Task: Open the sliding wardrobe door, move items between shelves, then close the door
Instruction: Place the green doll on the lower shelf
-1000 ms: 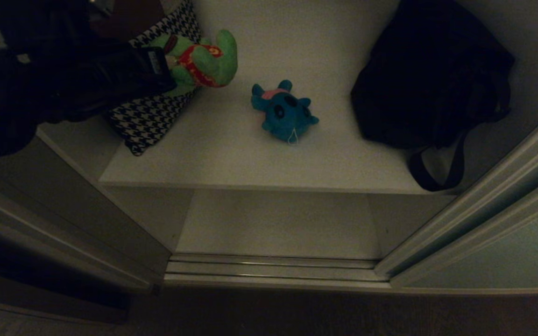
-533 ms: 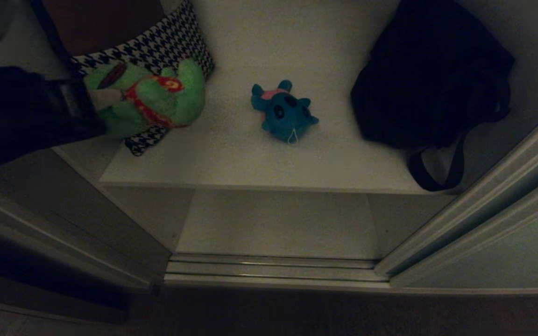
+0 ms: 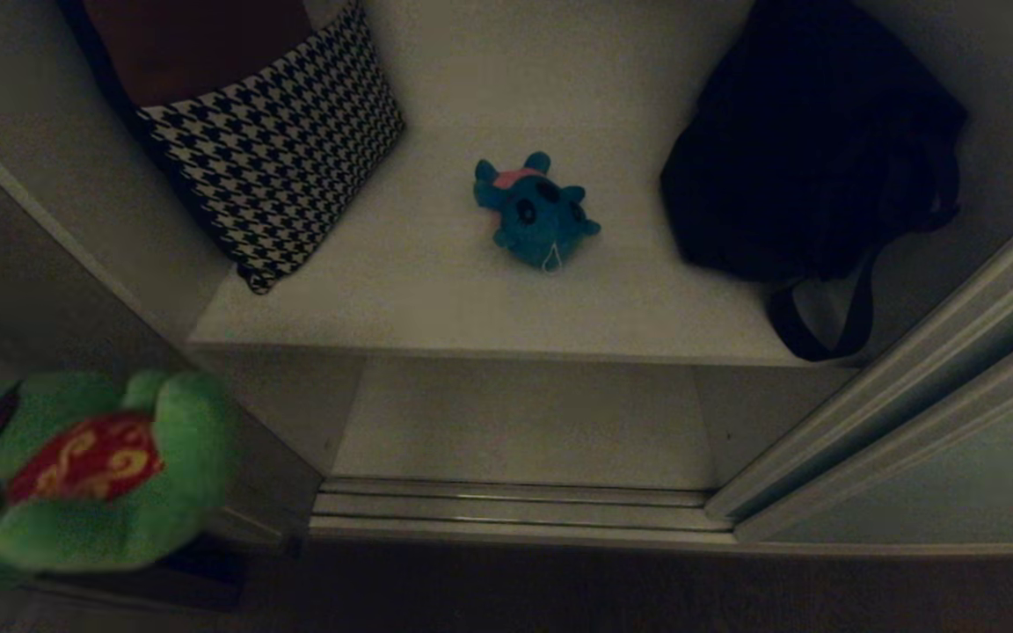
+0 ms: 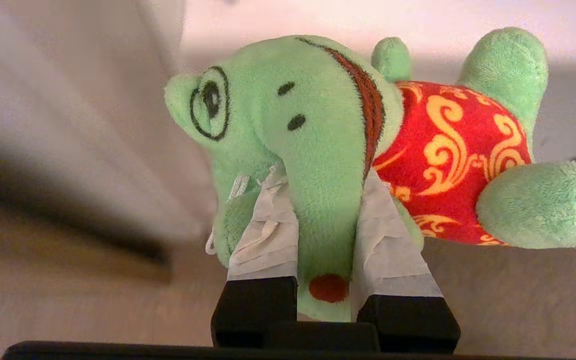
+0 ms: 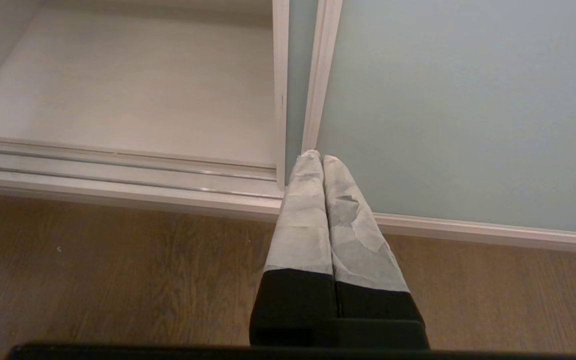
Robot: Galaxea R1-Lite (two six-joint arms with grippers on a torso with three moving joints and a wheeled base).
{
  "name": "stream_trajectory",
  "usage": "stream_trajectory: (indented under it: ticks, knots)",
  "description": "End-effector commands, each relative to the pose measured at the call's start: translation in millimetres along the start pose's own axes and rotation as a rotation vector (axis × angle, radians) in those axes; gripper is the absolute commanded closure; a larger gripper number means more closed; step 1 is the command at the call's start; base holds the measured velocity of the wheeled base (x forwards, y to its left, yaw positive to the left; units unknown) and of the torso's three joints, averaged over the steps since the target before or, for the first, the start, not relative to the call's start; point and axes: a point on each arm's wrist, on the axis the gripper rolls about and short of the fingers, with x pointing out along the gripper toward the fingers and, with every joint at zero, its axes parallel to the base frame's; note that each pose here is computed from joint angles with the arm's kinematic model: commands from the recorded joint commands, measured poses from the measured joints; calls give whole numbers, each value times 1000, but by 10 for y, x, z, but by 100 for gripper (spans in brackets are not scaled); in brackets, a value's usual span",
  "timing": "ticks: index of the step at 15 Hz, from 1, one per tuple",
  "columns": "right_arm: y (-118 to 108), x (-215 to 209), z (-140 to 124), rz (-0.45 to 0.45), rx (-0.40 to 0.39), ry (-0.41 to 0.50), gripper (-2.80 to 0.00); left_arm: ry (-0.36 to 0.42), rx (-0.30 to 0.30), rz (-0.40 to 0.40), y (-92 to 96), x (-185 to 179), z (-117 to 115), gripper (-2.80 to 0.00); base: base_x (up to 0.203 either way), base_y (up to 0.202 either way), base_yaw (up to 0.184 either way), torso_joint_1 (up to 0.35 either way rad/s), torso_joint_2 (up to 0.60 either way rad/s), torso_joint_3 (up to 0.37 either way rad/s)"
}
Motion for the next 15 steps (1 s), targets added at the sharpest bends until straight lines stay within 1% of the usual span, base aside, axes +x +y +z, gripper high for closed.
stream_trajectory:
  ticks: [1,3,4,5,6,8,11,14,15]
  knots:
    - [0,0,0,0,0,0,0,-80,6,29,-8,-338,-506,0,0,0,0,0,0,0]
    - [0,0,1,0,-1,-1,0,-82,14,58,-17,-403,-926,0,0,0,0,0,0,0]
    - [0,0,0,0,0,0,0,-85,22,60,-18,-408,-1134,0,0,0,0,0,0,0]
    - [0,0,0,0,-1,0,0,-66,30,59,-15,-377,-1316,0,0,0,0,0,0,0]
    - [0,0,0,0,0,0,0,-56,34,51,-17,-358,-1384,0,0,0,0,0,0,0]
    - [0,0,0,0,-1,0,0,-58,16,40,-19,-356,-1386,0,0,0,0,0,0,0]
    - [0,0,1,1,0,-2,0,-59,-17,45,-18,-355,-1388,0,0,0,0,0,0,0]
    - [0,-1,-1,0,-1,-2,0,-57,-3,46,-17,-353,-1392,0,0,0,0,0,0,0]
    - [0,0,0,1,-2,0,0,-61,-9,46,-17,-352,-1391,0,0,0,0,0,0,0]
